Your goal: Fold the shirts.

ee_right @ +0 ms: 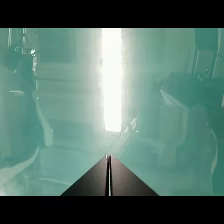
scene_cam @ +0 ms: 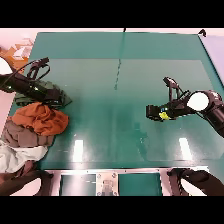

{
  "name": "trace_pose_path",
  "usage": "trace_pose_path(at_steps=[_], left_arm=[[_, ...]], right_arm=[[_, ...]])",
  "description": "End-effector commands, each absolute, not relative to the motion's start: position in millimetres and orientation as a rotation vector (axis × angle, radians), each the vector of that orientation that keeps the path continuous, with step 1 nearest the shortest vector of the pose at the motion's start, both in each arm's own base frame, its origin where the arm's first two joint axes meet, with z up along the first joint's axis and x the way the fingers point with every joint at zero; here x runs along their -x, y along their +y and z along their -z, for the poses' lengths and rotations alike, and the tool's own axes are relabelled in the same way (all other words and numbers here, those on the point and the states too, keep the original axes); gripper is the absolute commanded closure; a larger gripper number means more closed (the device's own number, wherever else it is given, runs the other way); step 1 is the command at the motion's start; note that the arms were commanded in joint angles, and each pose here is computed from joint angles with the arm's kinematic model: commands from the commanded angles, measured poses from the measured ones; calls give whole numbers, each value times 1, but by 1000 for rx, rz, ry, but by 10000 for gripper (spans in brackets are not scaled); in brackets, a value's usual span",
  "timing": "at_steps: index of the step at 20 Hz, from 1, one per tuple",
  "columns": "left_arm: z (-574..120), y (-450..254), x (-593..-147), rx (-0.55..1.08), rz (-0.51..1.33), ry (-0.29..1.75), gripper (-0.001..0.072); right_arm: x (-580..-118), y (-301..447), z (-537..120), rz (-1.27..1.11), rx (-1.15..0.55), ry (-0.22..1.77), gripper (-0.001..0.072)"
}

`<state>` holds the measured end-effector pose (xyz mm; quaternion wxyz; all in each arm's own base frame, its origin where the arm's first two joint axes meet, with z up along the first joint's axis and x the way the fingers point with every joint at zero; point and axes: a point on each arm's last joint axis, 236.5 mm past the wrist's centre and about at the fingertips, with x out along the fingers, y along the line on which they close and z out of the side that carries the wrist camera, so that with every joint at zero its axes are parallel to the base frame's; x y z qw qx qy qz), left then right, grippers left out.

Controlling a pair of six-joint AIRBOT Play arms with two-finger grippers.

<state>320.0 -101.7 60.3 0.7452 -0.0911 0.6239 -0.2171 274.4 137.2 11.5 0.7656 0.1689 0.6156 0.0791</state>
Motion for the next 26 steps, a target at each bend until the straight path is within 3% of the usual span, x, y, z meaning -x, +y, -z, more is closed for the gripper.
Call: trace_pose_path(at_steps=[1, 16, 21, 22, 23, 24, 25, 26], left_arm=[[-60, -102, -320, 200, 475, 1367, 683], [-63, -107, -320, 225, 492, 1361, 683], [-73, -110, -359, 259, 460, 1195, 681], [-72, -102, -366, 207, 441, 1166, 476], [-66, -80, -377, 136, 363, 1140, 44], [-62, -49, -390, 50, 244, 1108, -13], [-61, -14, -402, -46, 116, 1076, -13], [-61, 12, -411, -122, 22, 1052, -13]], right_arm=[[-274, 137, -11, -172, -367, 1338, 701], [-273, 137, -10, -170, -367, 1340, 701], [-276, 139, -9, -174, -383, 1329, 699], [-278, 139, -10, -174, -384, 1319, 693], [-282, 139, -11, -174, -386, 1304, 615], [-287, 140, -13, -175, -392, 1279, 448], [-293, 140, -15, -177, -398, 1253, 293], [-298, 141, -17, -178, -403, 1229, 222]])
